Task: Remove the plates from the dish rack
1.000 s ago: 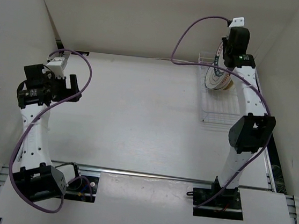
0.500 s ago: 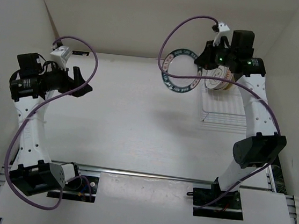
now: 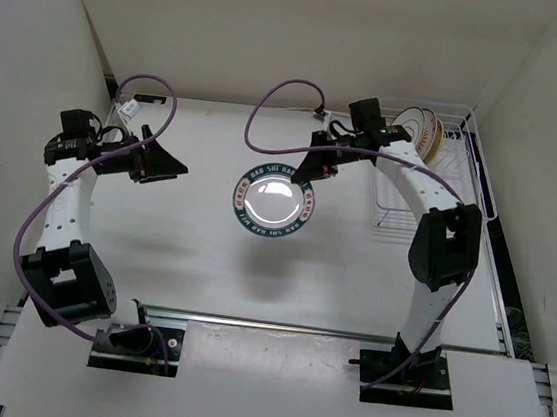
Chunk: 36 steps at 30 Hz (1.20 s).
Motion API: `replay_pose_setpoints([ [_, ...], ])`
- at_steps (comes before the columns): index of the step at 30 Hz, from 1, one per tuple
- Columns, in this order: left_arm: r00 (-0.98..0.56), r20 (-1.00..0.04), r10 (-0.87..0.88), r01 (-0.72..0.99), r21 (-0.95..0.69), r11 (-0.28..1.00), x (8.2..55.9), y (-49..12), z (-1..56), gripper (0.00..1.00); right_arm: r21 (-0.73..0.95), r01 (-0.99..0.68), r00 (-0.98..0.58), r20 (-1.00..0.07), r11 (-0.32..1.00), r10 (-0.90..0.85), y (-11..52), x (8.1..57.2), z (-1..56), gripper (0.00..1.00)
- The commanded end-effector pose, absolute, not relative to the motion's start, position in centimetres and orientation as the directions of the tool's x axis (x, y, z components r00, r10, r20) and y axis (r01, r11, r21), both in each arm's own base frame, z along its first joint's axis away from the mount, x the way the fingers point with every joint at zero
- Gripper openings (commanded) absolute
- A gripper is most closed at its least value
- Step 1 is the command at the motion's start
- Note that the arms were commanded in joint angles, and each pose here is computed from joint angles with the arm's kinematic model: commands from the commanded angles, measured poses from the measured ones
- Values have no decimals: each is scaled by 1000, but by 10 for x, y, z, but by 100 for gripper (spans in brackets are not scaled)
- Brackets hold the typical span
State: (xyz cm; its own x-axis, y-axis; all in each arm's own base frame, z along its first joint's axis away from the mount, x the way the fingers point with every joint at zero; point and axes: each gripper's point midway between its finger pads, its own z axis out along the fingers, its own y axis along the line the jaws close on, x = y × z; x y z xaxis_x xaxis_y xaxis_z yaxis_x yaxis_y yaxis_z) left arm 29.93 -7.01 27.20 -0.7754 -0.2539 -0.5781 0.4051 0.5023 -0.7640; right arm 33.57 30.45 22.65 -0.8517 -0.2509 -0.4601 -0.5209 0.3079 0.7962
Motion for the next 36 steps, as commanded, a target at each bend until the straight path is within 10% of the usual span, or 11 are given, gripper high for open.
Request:
replay_pose_setpoints([
  [1,-789,-558,-257,432,-802,414,298,-83,281,95,799,-580,-806,-535,159,-254,331,336,264,0],
  [16,-916,-395,-74,339,-858,385,300,-140,215,96,823,-560,-805,-514,94,-295,390,346,251,0],
  [20,-924,-377,-63,329,-868,373,309,-143,209,60,821,-565,-801,-522,81,-294,397,346,252,0],
  [24,-920,-387,-63,341,-868,360,317,-143,213,51,824,-563,-801,-521,72,-294,397,346,254,0],
  [27,-920,-387,-63,335,-860,386,318,-141,209,18,824,-563,-801,-521,72,-294,397,346,254,0],
  [29,-920,-387,-63,333,-856,396,319,-141,207,11,819,-567,-802,-522,94,-290,397,348,250,13],
  [31,-907,-418,-62,356,-835,419,318,-139,210,11,802,-581,-799,-529,140,-284,394,351,246,55],
  [36,-884,-429,-186,181,-680,711,334,-106,182,11,664,-627,-776,-577,407,-254,357,361,233,78],
])
